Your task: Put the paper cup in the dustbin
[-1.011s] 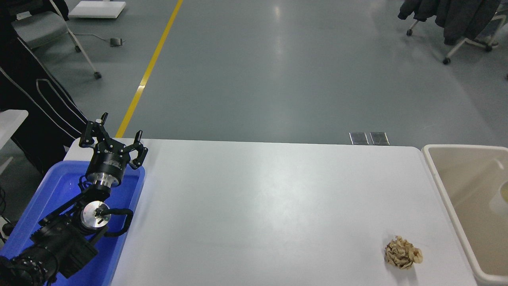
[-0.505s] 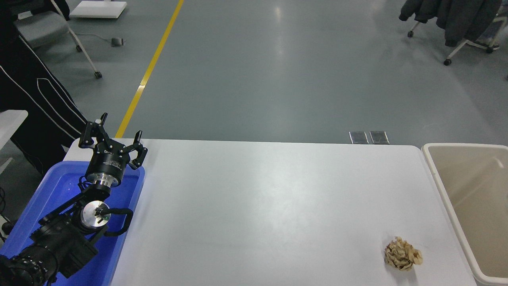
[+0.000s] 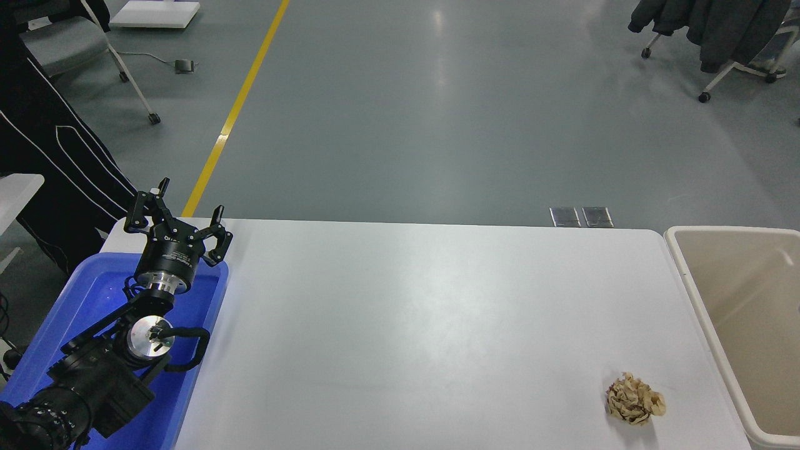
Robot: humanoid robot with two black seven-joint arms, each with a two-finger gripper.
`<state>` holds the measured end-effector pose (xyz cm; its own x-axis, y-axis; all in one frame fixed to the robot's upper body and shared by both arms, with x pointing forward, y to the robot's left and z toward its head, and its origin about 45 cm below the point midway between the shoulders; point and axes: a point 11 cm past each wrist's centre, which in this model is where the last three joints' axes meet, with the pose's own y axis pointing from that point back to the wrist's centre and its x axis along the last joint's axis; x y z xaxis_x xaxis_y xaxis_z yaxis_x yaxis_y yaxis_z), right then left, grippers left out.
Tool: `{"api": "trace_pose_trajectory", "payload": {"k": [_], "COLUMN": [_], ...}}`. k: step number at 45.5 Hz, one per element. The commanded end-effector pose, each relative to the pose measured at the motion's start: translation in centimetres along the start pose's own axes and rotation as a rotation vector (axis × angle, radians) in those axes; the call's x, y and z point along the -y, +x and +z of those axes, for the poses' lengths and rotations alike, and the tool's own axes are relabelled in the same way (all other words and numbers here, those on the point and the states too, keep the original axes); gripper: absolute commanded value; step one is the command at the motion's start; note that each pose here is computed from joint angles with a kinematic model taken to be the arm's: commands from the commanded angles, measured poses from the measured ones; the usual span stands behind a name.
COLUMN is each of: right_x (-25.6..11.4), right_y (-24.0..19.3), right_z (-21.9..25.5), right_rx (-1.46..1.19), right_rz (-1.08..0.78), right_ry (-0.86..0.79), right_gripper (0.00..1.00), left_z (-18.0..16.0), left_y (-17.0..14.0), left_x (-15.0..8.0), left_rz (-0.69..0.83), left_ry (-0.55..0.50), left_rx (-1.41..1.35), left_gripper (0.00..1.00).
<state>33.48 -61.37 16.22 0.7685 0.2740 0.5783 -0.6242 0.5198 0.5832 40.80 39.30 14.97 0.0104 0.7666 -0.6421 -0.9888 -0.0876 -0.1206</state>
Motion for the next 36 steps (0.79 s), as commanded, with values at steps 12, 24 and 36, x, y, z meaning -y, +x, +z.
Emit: {"api": "trace_pose_trajectory", "payload": {"k": [12, 24, 36], "right_x": [0.0, 0.0, 0.1], "right_y": [1.2, 3.5, 4.8], "right_z": [-0.8, -1.3, -3.3], "right_rx": [0.352, 0.732, 0.863], "right_rz": [0.121, 0.223, 0.249], "right_ry": [0.000, 0.033, 0.079], "right_gripper": [0.88, 0.99, 0.99], "left_z": [0.0, 0.0, 0.0], "left_y": [0.0, 0.0, 0.0], "left_x": [0.0, 0.0, 0.0], "left_rz": [0.000, 0.000, 0.000], "left_ry": [0.000, 0.000, 0.000], "left_rx": [0.000, 0.000, 0.000], "left_gripper": [1.00, 1.00, 1.00]}}
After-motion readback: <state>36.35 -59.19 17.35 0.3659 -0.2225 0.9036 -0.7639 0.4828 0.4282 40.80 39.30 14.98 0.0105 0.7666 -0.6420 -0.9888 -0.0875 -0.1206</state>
